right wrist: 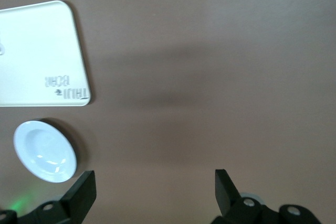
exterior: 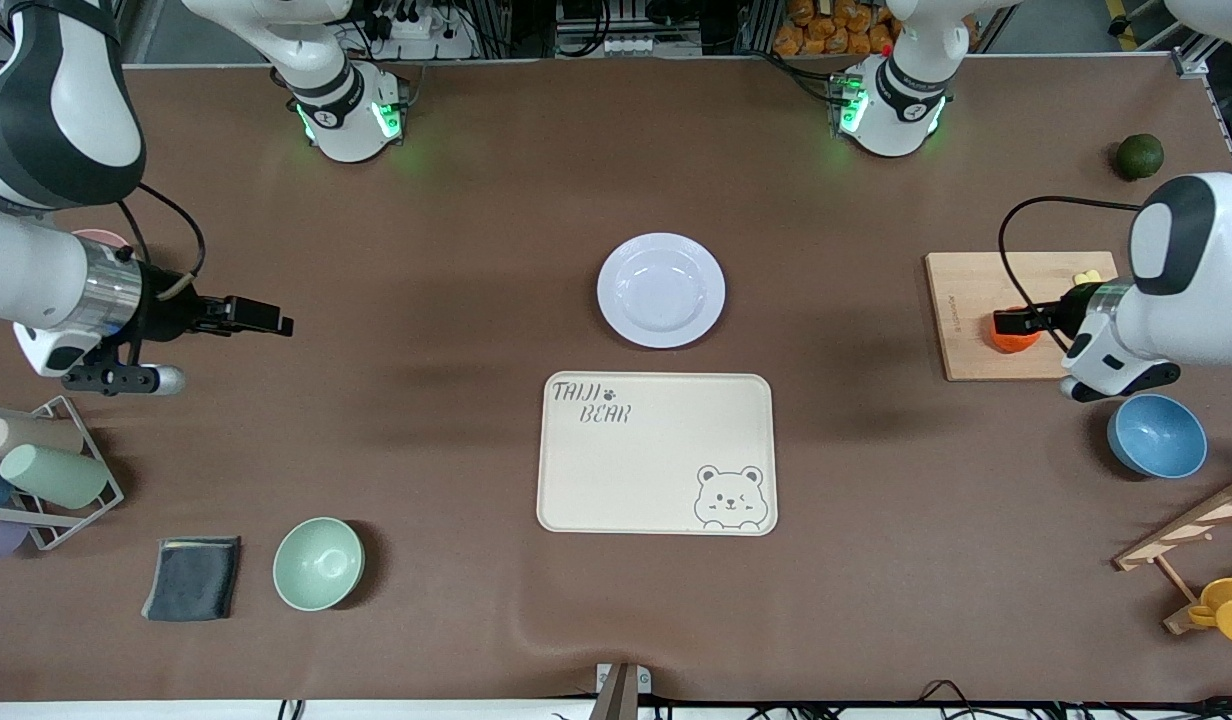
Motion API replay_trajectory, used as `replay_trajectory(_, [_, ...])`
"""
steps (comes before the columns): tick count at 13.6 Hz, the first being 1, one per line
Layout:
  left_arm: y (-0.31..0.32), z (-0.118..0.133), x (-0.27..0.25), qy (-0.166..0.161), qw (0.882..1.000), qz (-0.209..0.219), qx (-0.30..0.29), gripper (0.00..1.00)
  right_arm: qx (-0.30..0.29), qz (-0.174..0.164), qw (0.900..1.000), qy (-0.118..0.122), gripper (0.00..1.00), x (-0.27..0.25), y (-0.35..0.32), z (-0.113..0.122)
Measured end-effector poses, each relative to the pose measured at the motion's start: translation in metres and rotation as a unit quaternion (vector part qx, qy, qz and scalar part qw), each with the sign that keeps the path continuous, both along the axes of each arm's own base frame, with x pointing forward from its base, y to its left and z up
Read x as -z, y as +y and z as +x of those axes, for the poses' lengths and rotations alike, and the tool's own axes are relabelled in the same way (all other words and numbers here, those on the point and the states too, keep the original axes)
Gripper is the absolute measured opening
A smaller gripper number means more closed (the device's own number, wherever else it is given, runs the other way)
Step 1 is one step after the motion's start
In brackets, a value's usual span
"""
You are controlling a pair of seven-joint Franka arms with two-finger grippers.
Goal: Place orange and plate with both arms
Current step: 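Grasp the orange with the left gripper while the right gripper extends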
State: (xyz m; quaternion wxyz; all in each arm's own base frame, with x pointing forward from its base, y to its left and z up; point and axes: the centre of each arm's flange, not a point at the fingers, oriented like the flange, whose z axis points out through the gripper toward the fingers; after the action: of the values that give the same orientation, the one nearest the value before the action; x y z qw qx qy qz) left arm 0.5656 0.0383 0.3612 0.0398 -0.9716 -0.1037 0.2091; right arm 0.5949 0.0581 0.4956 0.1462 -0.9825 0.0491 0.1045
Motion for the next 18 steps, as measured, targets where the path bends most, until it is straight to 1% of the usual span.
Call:
replay_trajectory(2, [0.005, -0.007, 0.025, -0.009, 1.000, 0.015, 0.011, 1.00, 0.011, 0.022, 1.000, 0.014, 1.00, 0.011, 0.000, 0.002])
replay_trajectory(4, [0.019, -0.017, 0.051, -0.020, 1.000, 0.022, 0.010, 1.00, 0.017, 0.027, 0.999, 0.022, 1.00, 0.020, -0.004, 0.004])
replay_trajectory(7, [0.038, -0.033, 0.078, -0.026, 0.999, 0.031, 0.013, 1.00, 0.020, 0.032, 0.999, 0.026, 1.00, 0.024, -0.006, 0.004])
replay_trajectory(10, [0.054, -0.051, 0.106, -0.043, 0.998, 0.045, 0.026, 1.00, 0.026, 0.046, 0.998, 0.031, 1.00, 0.027, -0.004, 0.005])
replay_trajectory(12, [0.059, -0.063, 0.123, -0.053, 0.997, 0.045, 0.032, 1.00, 0.028, 0.049, 0.998, 0.035, 1.00, 0.030, -0.005, 0.005])
replay_trajectory(15, [0.061, -0.069, 0.133, -0.056, 0.996, 0.050, 0.045, 1.00, 0.029, 0.051, 0.998, 0.037, 1.00, 0.032, -0.006, 0.005])
replay_trajectory(18, [0.078, -0.071, 0.146, -0.060, 0.994, 0.065, 0.067, 1.00, 0.030, 0.051, 0.998, 0.037, 1.00, 0.032, -0.006, 0.005])
